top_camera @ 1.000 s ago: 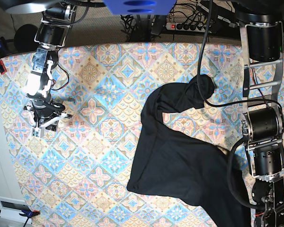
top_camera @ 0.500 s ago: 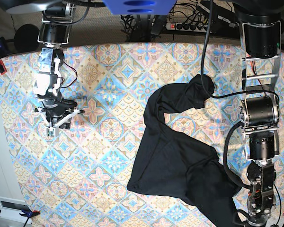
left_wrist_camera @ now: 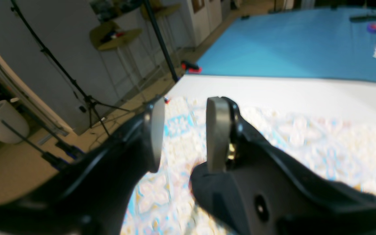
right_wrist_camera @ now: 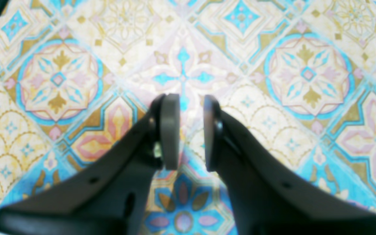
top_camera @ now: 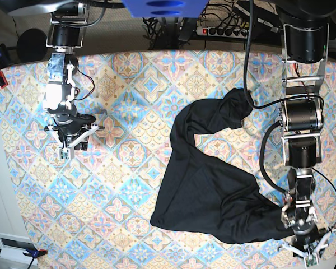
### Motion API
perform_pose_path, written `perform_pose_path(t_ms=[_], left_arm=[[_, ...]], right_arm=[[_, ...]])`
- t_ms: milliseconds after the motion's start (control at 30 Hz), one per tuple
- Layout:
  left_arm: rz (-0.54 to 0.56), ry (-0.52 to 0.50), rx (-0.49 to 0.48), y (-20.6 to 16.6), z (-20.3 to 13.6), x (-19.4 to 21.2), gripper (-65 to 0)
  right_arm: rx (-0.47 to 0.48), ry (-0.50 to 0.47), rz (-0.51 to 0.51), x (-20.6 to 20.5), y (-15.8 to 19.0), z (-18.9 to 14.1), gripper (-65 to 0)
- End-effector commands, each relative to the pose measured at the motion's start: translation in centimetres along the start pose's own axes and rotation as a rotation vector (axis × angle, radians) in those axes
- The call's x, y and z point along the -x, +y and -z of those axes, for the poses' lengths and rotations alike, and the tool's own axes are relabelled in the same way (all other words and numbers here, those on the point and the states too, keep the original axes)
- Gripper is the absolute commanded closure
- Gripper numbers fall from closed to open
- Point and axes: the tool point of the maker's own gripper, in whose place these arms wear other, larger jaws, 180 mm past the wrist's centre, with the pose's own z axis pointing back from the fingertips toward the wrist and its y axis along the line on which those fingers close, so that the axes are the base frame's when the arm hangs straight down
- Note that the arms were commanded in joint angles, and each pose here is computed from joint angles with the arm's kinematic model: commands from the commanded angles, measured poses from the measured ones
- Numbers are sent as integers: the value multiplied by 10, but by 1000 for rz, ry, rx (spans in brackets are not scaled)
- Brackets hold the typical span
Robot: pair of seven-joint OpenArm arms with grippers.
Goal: Layout the t-shirt on the table in an organized manner, then fold the t-shirt properly
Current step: 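Release the right gripper and reach it toward the shirt's bunched middle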
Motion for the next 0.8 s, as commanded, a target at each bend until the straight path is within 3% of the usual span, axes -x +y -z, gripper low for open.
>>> perform_pose_path(t_ms=[0,167,367,633,767], left_arm=[[-5,-64,-30,15,4,-24,-197],[47,-101,-12,25,-21,5,-197],[112,-135,77,14,-79,50,-200],[176,-7,164,8,-134,136,-200],[73,147,239,-3,-154,180,-200]], right_arm=[[-24,-53,-23,-19,8,-1,-122],[-135,-30,-111,-10,57,2,-123],[-240,0,-189,4,104,3,-150],[-264,-72,-172,-44,124,21,-115],[-306,-89,-186,-59,148,26,-136]])
